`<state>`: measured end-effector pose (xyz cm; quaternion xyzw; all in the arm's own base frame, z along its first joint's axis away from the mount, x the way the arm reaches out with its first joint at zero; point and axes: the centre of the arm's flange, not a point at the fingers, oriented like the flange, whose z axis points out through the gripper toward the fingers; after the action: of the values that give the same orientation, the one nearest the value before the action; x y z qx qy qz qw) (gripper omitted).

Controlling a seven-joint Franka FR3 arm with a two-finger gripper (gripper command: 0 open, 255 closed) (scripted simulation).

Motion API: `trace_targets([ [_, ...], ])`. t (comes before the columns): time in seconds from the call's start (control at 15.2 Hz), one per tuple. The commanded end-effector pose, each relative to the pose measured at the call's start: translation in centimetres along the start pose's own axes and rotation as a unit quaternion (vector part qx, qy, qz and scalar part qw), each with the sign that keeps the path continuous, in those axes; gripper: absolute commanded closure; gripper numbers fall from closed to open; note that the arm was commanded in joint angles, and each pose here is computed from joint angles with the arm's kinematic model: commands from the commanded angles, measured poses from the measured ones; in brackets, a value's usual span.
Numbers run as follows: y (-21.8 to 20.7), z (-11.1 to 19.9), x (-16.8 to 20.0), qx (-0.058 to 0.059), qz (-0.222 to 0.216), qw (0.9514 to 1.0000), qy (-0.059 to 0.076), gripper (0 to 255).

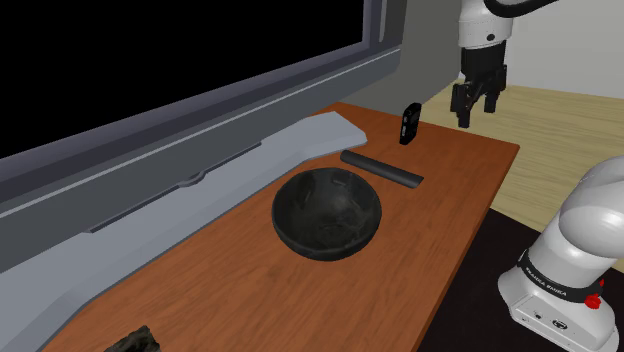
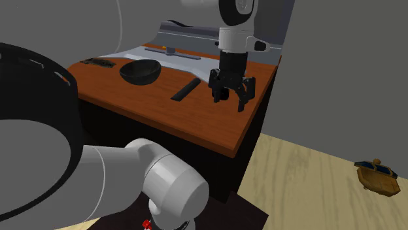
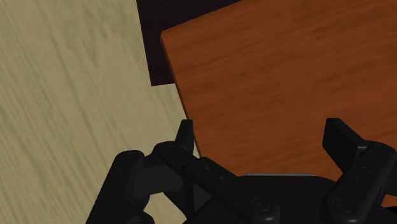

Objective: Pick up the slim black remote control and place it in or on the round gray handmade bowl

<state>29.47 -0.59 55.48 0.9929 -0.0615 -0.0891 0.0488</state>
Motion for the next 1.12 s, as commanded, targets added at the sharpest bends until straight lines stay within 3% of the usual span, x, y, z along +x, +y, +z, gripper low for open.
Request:
trace_targets([
  [0.0, 0.0, 0.0, 0.0, 0.0, 0.0, 1.0, 0.0, 0],
  [0.53, -9.2, -0.2, 0.9, 0.036, -0.054, 0.9973, 0.035, 0],
  [1.06, -18.4, -1.1, 0.8, 0.071, -0.108, 0.9891, 0.071, 0],
])
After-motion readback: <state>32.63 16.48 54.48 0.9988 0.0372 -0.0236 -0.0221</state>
